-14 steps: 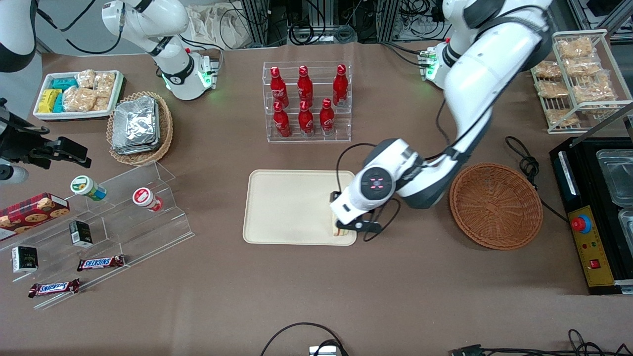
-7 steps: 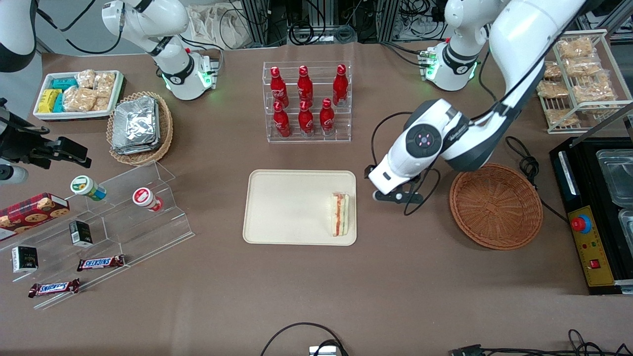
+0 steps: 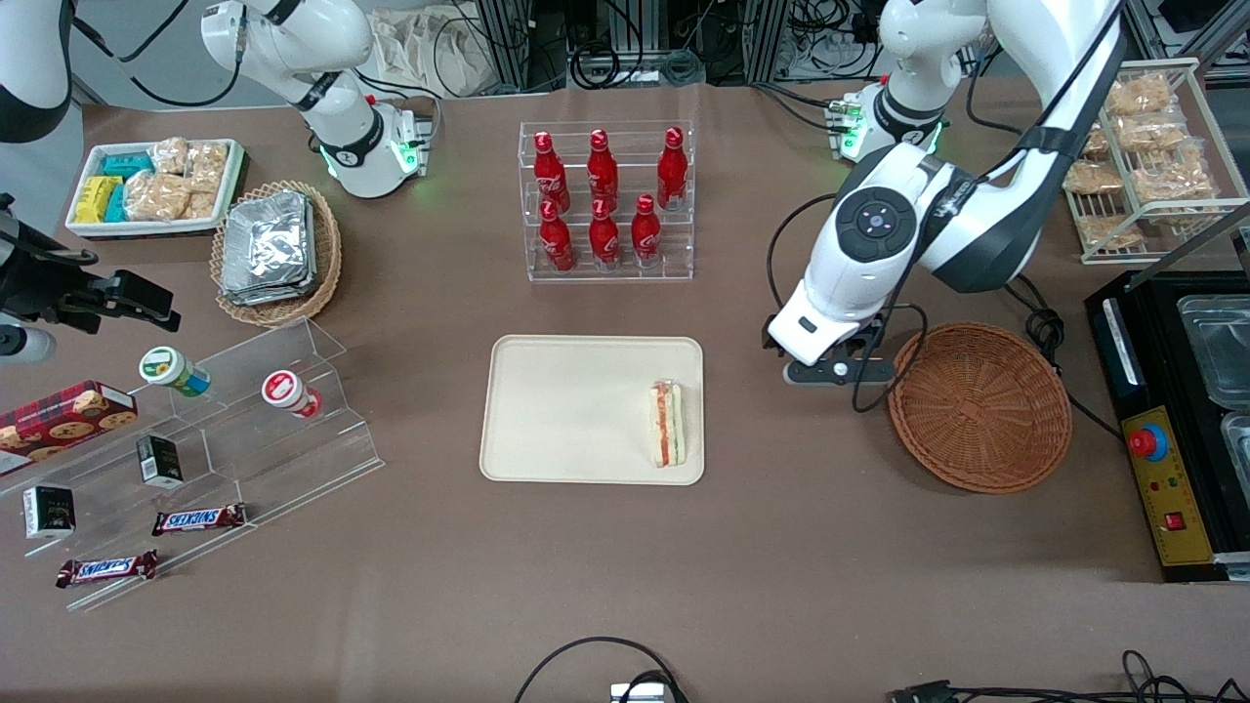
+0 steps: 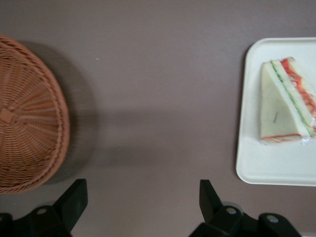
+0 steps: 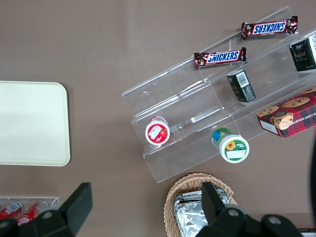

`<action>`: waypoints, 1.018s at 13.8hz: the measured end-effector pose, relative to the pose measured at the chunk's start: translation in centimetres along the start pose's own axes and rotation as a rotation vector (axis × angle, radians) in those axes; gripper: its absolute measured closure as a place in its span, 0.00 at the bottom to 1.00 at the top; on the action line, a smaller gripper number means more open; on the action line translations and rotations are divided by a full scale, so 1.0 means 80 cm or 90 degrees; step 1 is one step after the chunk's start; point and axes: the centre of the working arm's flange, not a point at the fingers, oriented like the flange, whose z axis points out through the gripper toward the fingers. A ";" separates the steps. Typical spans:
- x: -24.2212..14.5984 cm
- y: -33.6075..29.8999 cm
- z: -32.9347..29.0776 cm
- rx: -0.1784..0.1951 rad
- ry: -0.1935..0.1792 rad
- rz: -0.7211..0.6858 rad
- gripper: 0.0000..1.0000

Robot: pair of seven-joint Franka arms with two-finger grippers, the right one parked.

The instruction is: Place sandwich from basket to tray

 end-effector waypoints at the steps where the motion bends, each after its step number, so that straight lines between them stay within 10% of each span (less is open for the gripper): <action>1: 0.008 -0.014 -0.005 0.001 -0.007 0.009 0.00; 6: 0.070 -0.167 -0.087 -0.013 -0.076 0.049 0.00; 9: 0.085 -0.260 -0.099 -0.050 -0.084 0.083 0.00; 14: 0.074 -0.331 -0.117 -0.032 -0.085 0.057 0.00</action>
